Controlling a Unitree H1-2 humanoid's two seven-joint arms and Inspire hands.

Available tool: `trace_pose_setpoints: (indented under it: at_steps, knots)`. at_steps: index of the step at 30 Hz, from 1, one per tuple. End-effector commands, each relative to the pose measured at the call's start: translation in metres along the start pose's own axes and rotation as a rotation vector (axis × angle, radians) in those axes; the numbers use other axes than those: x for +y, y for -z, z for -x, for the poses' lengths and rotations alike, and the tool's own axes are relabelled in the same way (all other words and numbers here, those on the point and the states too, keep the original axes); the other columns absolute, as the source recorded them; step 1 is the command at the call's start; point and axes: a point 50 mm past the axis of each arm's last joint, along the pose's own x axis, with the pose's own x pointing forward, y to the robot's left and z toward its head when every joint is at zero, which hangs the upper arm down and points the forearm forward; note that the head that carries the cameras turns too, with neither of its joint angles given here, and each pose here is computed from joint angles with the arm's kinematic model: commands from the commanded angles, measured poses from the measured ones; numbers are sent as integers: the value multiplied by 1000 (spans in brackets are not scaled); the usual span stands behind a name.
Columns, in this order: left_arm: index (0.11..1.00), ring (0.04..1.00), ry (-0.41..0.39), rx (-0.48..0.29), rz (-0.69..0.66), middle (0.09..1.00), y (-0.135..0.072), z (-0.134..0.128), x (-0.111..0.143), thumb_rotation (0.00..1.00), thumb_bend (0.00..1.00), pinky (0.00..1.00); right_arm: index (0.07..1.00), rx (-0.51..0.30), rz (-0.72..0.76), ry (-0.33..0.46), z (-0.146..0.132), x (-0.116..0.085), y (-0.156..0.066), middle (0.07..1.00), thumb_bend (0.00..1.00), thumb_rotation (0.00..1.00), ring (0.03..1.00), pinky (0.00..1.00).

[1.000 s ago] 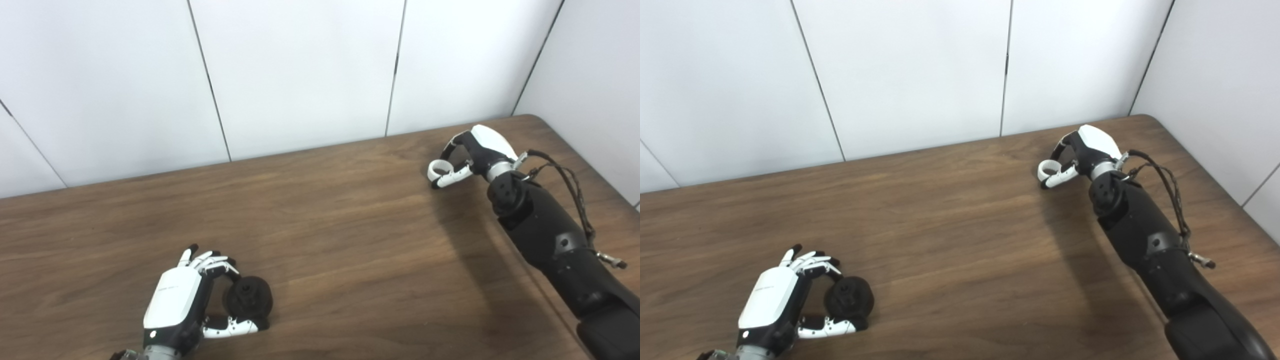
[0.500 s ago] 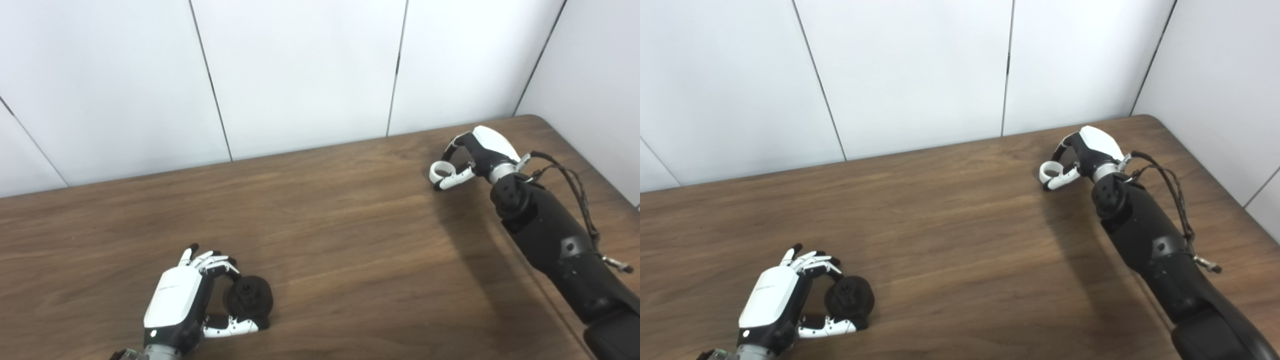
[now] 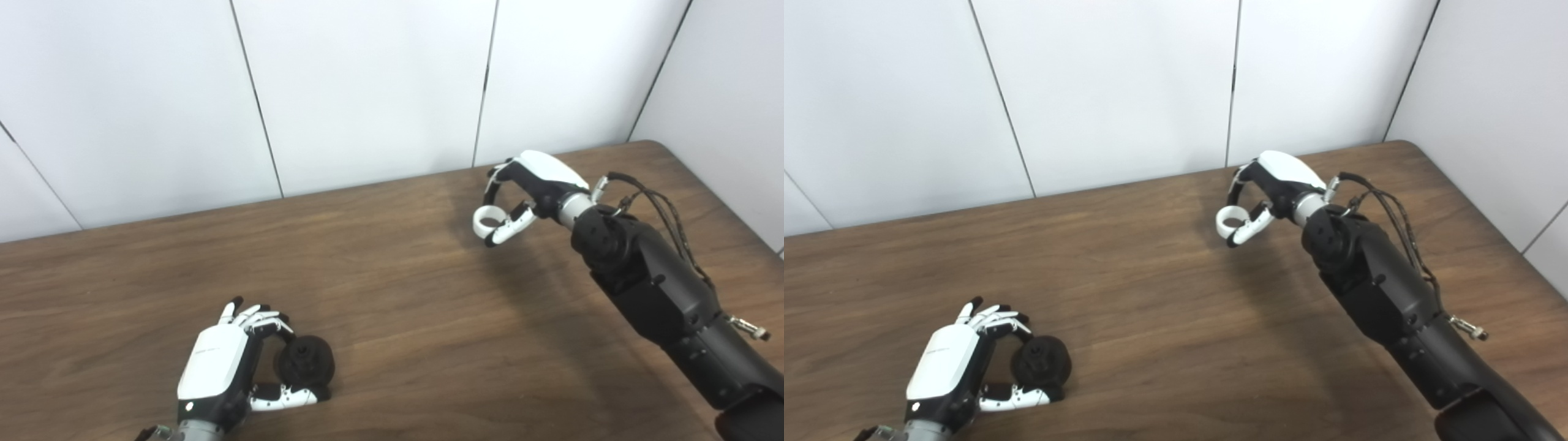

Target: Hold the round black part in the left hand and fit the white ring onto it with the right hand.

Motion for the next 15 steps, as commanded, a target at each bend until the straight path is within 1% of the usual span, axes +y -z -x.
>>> trace_pose_setpoints:
  at_steps: [1,3,6,10,15]
  knots:
    - [485,870,5,0,-27,758,-4,-1,1,51,523,1000,486,-70,25,59,4,-20,-24,853,523,133,968,919]
    - [485,872,9,3,-32,759,-5,-1,0,52,523,1000,486,-113,22,54,10,-16,-38,837,524,135,951,903]
    - [484,871,5,3,-32,758,-8,-2,-2,52,523,1000,485,-152,-7,50,17,-9,-51,842,524,134,952,935]
    - [484,868,0,3,-27,757,-13,-1,-5,52,523,1000,486,-190,-7,50,24,-1,-66,860,523,133,973,985]
    - [485,874,5,12,-19,759,-19,-1,-8,52,523,1000,486,-267,-8,39,36,4,-87,864,523,132,982,999]
